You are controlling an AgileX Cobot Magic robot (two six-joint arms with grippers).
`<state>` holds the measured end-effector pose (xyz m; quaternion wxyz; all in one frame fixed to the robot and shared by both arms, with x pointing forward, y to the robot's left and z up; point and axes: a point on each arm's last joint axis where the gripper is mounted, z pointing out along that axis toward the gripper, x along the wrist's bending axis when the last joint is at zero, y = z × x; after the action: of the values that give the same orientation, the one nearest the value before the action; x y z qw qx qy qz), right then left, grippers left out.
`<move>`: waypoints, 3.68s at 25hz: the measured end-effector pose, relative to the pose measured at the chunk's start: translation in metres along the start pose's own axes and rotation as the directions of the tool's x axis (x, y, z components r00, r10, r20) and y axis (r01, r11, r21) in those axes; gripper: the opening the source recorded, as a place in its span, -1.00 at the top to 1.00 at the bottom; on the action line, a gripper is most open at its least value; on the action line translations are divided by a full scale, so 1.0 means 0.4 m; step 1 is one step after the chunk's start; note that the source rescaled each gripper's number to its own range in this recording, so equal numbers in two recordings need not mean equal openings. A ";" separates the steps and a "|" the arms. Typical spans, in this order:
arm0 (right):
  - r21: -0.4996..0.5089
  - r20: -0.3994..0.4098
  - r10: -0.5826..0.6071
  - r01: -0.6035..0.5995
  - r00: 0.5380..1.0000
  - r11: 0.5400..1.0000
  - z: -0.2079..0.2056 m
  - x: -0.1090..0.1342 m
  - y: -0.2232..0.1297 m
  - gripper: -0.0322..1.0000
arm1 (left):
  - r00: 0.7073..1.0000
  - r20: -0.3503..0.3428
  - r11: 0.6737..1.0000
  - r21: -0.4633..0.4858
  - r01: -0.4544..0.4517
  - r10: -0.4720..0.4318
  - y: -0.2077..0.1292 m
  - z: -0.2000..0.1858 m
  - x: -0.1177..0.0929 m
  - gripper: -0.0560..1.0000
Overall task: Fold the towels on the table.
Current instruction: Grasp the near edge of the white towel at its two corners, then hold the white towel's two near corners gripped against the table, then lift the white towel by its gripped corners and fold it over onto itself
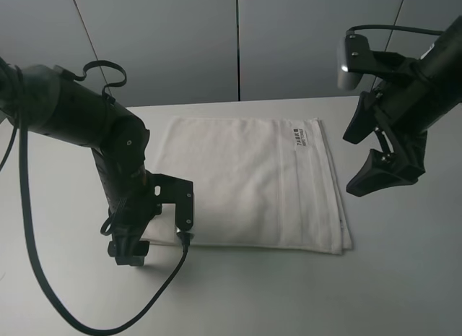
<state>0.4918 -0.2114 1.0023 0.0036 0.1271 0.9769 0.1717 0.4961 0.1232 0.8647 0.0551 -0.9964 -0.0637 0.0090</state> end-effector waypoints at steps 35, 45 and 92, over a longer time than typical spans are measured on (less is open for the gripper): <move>0.215 -0.080 -0.224 0.236 0.971 0.948 0.271 0.076 -0.061 -1.00 | 1.000 -0.010 1.000 -0.010 0.003 -0.003 0.003 -0.001 0.003 -1.00; 0.231 -0.112 -0.304 0.323 0.946 0.918 0.295 0.096 -0.044 -1.00 | 1.000 -0.024 1.000 -0.018 0.000 -0.001 0.005 -0.001 0.006 -1.00; 0.285 0.002 -0.161 0.154 0.987 0.946 0.365 0.085 -0.031 0.94 | 0.990 -0.118 0.997 -0.034 0.076 -0.079 0.009 0.001 0.030 0.89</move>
<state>0.4634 -0.1653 0.8620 0.0116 0.0500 0.9983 0.0275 0.5085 0.1214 0.8636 0.0447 -0.9926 -0.0991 -0.0535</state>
